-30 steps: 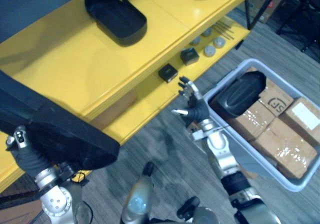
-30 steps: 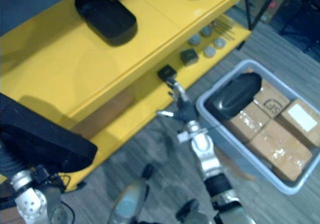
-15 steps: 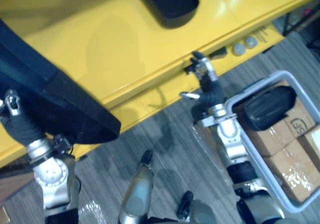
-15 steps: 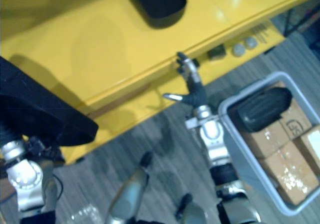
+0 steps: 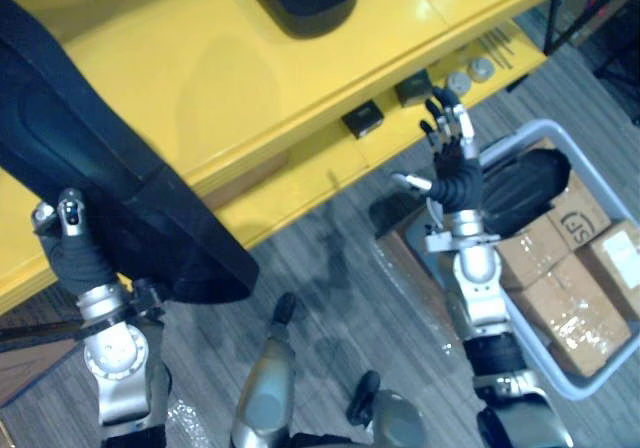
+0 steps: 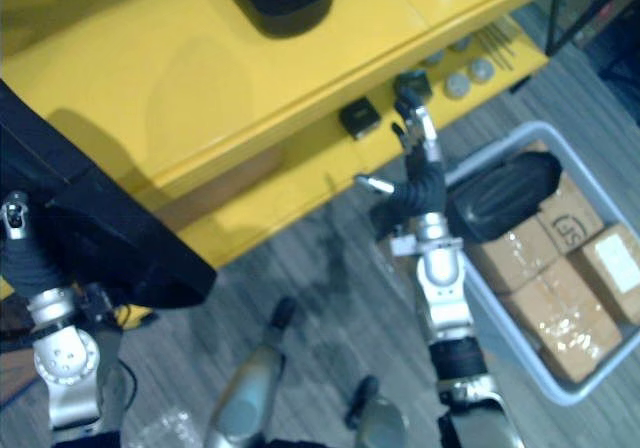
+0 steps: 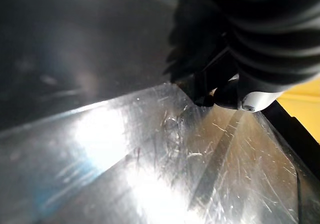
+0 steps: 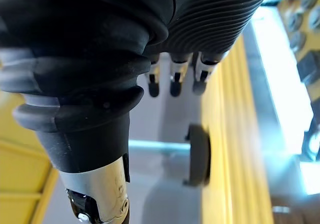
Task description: Walk over and take plastic housings, then place them on the shelf
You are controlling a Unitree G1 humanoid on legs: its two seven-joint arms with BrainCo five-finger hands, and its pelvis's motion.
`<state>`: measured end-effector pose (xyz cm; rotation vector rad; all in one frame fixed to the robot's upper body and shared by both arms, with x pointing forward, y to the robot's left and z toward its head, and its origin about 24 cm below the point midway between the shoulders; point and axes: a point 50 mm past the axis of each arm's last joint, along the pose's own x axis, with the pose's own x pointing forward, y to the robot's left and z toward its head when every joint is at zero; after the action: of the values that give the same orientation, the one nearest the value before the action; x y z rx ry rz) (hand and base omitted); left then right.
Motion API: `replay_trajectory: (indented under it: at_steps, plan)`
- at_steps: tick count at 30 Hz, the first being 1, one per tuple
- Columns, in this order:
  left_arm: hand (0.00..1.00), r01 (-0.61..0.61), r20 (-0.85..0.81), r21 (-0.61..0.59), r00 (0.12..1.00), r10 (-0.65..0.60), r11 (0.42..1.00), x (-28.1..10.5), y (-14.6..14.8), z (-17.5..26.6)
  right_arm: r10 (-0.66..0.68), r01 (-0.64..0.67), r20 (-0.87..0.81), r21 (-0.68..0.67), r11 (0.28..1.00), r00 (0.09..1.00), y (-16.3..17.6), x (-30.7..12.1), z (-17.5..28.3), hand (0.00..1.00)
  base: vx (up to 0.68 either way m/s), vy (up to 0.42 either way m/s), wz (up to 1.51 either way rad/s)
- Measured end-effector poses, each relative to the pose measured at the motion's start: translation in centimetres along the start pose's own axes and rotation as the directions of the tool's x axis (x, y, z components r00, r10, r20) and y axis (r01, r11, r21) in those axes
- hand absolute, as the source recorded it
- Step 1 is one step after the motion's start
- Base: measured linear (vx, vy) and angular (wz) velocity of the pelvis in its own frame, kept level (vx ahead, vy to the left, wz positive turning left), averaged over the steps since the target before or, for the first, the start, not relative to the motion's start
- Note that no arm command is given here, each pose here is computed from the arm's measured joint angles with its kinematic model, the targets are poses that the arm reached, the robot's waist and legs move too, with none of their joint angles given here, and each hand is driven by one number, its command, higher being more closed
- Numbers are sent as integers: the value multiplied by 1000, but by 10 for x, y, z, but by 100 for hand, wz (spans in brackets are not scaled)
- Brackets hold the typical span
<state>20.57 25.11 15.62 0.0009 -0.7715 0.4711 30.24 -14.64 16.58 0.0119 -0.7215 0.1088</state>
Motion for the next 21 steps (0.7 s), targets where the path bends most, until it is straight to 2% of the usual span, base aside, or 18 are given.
replay_trajectory:
  at_steps: [11, 17, 21]
  plan:
    - [100, 13, 40, -53, 999, -11, 999, 3, -15, 5, -40, 41, 3, -14, 999, 999, -5, -15, 5, 0, -53, -70, 0]
    - [100, -81, 17, -49, 996, 82, 995, -4, -9, 4, -37, 36, 31, 21, 999, 999, 3, -14, 8, 0, -35, 0, 4]
    - [100, -105, 79, 1, 991, 105, 994, -3, 0, 17, -33, 29, 100, 36, 999, 994, 5, -12, 21, 0, -9, 26, 15]
